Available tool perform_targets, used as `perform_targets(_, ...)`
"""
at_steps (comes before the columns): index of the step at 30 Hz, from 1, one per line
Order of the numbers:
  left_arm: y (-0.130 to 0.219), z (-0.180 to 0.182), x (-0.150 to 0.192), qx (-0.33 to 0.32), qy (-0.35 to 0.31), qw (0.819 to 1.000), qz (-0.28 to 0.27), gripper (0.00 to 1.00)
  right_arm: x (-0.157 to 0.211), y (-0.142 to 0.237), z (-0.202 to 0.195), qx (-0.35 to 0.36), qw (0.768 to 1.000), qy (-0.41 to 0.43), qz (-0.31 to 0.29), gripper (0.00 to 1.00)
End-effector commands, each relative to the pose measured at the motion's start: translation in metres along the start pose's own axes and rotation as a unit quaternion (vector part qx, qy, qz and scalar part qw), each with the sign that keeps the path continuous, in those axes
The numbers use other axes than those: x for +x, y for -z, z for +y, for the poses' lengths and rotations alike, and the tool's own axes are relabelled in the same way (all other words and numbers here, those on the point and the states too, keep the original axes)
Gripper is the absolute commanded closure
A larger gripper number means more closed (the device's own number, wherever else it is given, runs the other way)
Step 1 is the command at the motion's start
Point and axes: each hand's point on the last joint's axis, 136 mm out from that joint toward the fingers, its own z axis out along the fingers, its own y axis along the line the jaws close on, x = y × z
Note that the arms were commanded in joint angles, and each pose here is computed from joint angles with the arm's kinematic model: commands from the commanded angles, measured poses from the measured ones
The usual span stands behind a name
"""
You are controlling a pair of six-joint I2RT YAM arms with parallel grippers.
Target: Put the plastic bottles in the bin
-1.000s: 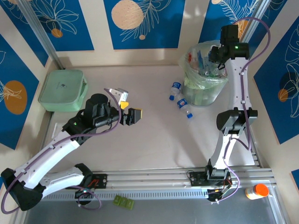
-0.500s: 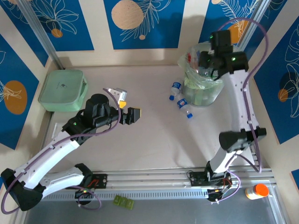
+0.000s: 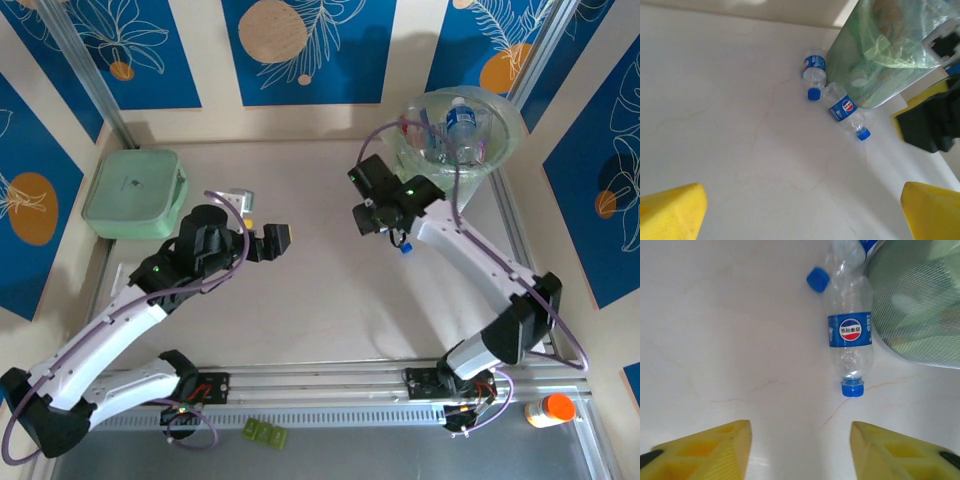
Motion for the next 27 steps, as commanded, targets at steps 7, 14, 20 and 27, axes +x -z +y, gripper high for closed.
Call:
perform_targets(7,-0.035,0.017,0.03,0.044,0.116,0.991,0.054,0.03,0.001,-0.093,-0.016,0.075,0.994,0.006,0.078,0.28)
perform_targets(14,-0.037,0.02,0.03,0.044,0.111,0.991,0.054,0.03,0.015,-0.145,-0.037,0.116,0.983,0.009,0.139,0.24)
perform_targets(20,-0.04,0.021,0.032,0.045,0.106,0.992,0.058,0.03,0.012,-0.16,-0.052,0.14,0.98,0.01,0.141,0.22)
perform_targets(27,-0.045,0.02,0.032,0.052,0.107,0.991,0.062,0.03,0.01,-0.177,-0.061,0.129,0.98,0.007,0.148,0.2)
